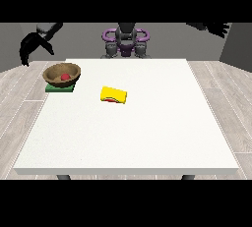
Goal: Pick the cup and pour the ball into the bowl, then pick the bowl and place it on the pad
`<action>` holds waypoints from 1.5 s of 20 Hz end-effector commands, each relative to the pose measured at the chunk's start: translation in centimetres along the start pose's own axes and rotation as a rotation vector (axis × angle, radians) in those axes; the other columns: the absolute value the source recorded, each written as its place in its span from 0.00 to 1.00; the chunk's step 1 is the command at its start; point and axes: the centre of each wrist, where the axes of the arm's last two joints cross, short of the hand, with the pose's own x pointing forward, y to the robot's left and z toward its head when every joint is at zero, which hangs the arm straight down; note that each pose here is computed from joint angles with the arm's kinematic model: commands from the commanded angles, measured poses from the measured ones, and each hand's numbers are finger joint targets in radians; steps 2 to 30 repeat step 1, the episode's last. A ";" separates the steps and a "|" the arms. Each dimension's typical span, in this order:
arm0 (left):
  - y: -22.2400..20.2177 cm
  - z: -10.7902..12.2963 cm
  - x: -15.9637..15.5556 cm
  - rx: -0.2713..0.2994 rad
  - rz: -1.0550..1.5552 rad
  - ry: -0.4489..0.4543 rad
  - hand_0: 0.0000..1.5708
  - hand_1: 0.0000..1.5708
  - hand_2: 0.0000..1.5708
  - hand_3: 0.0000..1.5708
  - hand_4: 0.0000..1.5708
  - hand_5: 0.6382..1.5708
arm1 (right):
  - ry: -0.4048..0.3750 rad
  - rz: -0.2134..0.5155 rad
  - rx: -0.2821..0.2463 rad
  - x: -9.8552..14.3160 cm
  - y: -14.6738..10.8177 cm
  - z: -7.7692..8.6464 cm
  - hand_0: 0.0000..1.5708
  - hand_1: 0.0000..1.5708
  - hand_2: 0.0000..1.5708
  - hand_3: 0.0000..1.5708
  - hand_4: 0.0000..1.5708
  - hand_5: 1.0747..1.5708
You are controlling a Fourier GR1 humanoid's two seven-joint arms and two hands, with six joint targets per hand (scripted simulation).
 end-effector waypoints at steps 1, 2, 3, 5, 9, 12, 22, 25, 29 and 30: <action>-0.9 2.0 -3.1 0.012 -0.005 0.157 0.00 0.00 0.00 0.00 0.57 0.99 | -0.057 -0.032 0.160 2.4 3.7 0.4 0.00 0.00 0.00 0.00 0.30 0.72; -0.9 2.0 -3.1 0.012 -0.005 0.157 0.00 0.00 0.00 0.00 0.57 0.99 | -0.057 -0.032 0.160 2.4 3.7 0.4 0.00 0.00 0.00 0.00 0.30 0.72; -0.9 2.0 -3.1 0.012 -0.005 0.157 0.00 0.00 0.00 0.00 0.57 0.99 | -0.057 -0.032 0.160 2.4 3.7 0.4 0.00 0.00 0.00 0.00 0.30 0.72; -0.9 2.0 -3.1 0.012 -0.005 0.157 0.00 0.00 0.00 0.00 0.57 0.99 | -0.057 -0.032 0.160 2.4 3.7 0.4 0.00 0.00 0.00 0.00 0.30 0.72; -0.9 2.0 -3.1 0.012 -0.005 0.157 0.00 0.00 0.00 0.00 0.57 0.99 | -0.057 -0.032 0.160 2.4 3.7 0.4 0.00 0.00 0.00 0.00 0.30 0.72; -0.9 2.0 -3.1 0.012 -0.005 0.157 0.00 0.00 0.00 0.00 0.57 0.99 | -0.057 -0.032 0.160 2.4 3.7 0.4 0.00 0.00 0.00 0.00 0.30 0.72; -0.9 2.0 -3.1 0.012 -0.005 0.157 0.00 0.00 0.00 0.00 0.57 0.99 | -0.057 -0.032 0.160 2.4 3.7 0.4 0.00 0.00 0.00 0.00 0.30 0.72; -0.9 2.0 -3.1 0.012 -0.005 0.157 0.00 0.00 0.00 0.00 0.57 0.99 | -0.057 -0.032 0.160 2.4 3.7 0.4 0.00 0.00 0.00 0.00 0.30 0.72; -0.9 2.0 -3.1 0.012 -0.005 0.157 0.00 0.00 0.00 0.00 0.57 0.99 | -0.057 -0.032 0.160 2.4 3.7 0.4 0.00 0.00 0.00 0.00 0.30 0.72; -0.9 2.0 -3.1 0.012 -0.005 0.157 0.00 0.00 0.00 0.00 0.57 0.99 | -0.057 -0.032 0.160 2.4 3.7 0.4 0.00 0.00 0.00 0.00 0.30 0.72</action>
